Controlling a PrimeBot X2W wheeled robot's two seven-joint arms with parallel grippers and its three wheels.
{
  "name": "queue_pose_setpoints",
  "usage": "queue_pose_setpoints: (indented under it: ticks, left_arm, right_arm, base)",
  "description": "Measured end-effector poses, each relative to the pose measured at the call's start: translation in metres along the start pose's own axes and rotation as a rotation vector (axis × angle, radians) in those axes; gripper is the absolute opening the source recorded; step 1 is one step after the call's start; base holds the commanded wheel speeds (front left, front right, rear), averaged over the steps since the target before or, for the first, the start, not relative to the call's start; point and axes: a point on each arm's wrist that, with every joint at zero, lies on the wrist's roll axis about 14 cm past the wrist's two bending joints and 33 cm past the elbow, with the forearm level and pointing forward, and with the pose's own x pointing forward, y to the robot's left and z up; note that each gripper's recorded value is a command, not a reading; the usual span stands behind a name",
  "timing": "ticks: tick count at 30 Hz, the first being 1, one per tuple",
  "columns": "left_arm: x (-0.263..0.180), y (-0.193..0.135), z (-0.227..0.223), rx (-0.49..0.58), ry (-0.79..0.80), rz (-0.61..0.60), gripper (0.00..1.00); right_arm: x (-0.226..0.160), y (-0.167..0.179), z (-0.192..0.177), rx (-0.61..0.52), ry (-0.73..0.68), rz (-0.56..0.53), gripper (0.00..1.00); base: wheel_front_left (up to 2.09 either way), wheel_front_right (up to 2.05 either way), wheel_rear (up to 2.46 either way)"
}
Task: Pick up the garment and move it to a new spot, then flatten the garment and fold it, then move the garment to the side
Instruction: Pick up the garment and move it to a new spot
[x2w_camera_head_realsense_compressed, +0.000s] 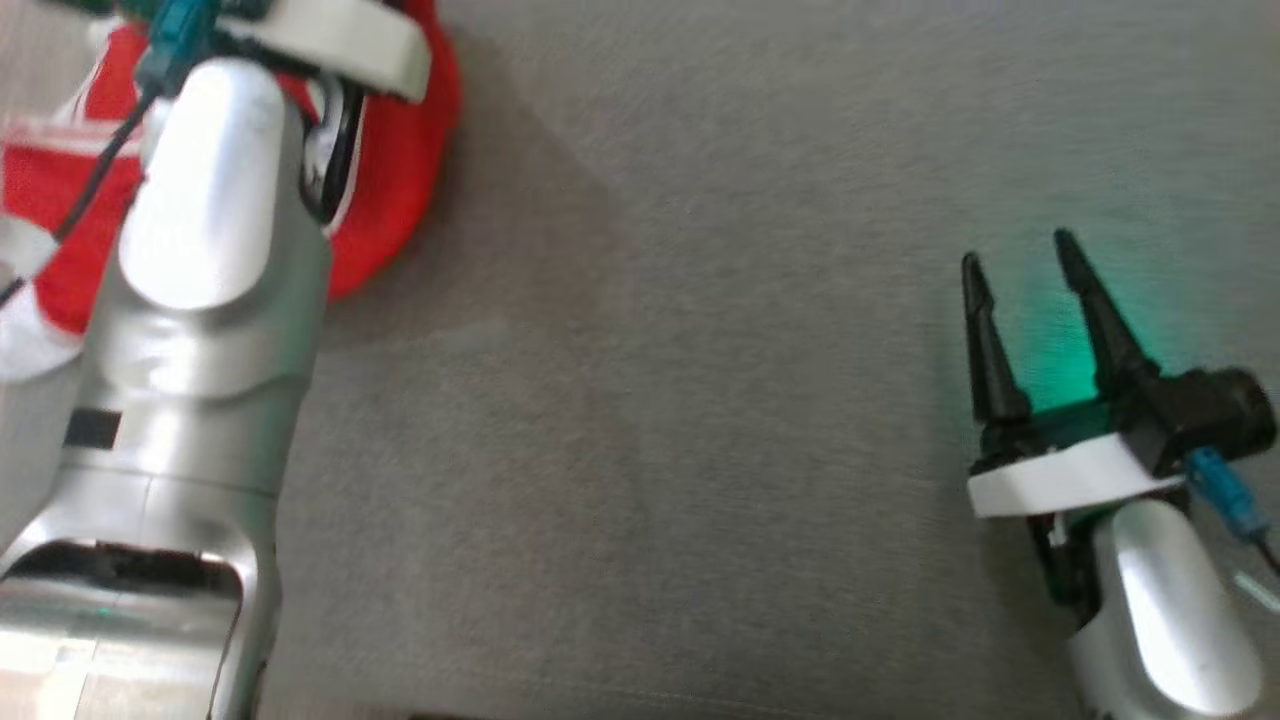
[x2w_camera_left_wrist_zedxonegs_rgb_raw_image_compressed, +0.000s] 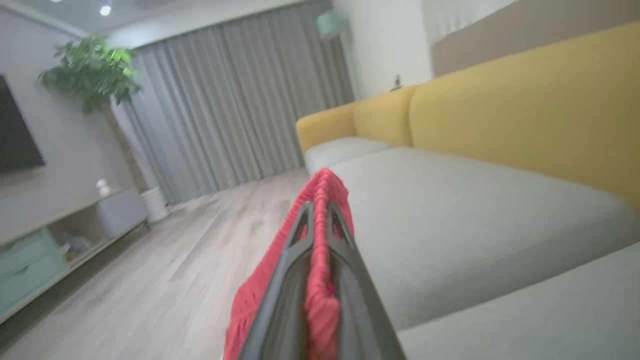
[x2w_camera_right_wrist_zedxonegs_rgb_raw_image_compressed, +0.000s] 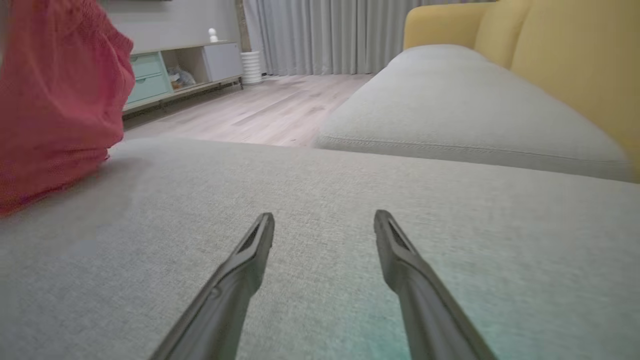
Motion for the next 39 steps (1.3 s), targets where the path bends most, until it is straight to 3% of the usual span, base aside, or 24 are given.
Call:
queue_pose_setpoints:
  ticks: [5,6,12,18,22,27,28,29,34,39]
  left_arm:
    - [0.02,-0.067,0.091,0.019,-0.181,-0.192,0.0]
    - [0.02,-0.067,0.091,0.019,-0.181,-0.192,0.0]
    - [0.024,-0.158,0.182,0.018,-0.341,-0.432,0.0]
    - [0.001,-0.249,0.222,-0.008,-0.391,-0.689,0.0]
    - [-0.013,-0.276,0.177,-0.034,-0.274,-0.781,0.0]
    - [-0.067,-0.279,0.02,-0.048,0.054,-0.819,0.0]
    - [-0.084,-0.275,-0.011,-0.04,0.112,-0.812,0.44]
    - [-0.101,-0.271,-0.036,-0.049,0.163,-0.793,1.0]
    - [-0.151,-0.243,-0.093,-0.146,0.283,-0.599,1.0]
    - [-0.156,-0.21,-0.056,-0.344,0.209,-0.319,1.0]
  right_arm:
    - [-0.037,-0.028,0.028,-0.01,-0.047,-0.122,1.0]
    - [-0.037,-0.028,0.028,-0.01,-0.047,-0.122,1.0]
    - [-0.099,-0.069,0.051,-0.002,-0.094,-0.304,1.0]
    - [-0.163,-0.1,0.062,0.033,-0.135,-0.482,1.0]
    - [-0.186,-0.108,0.069,0.034,-0.162,-0.539,1.0]
    - [-0.199,-0.111,0.059,0.046,-0.137,-0.576,1.0]
    - [-0.199,-0.111,0.057,0.046,-0.129,-0.575,1.0]
    - [-0.197,-0.11,0.055,0.044,-0.122,-0.57,1.0]
    - [-0.185,-0.104,0.053,0.028,-0.111,-0.533,1.0]
    - [-0.185,-0.09,0.046,0.047,-0.098,-0.495,1.0]
  base:
    - [0.0,0.0,0.0]
    - [0.0,0.0,0.0]
    - [0.0,0.0,0.0]
    - [0.0,0.0,0.0]
    - [0.0,0.0,0.0]
    - [0.0,0.0,0.0]
    - [0.0,0.0,0.0]
    - [0.0,0.0,0.0]
    - [0.0,0.0,0.0]
    - [0.0,0.0,0.0]
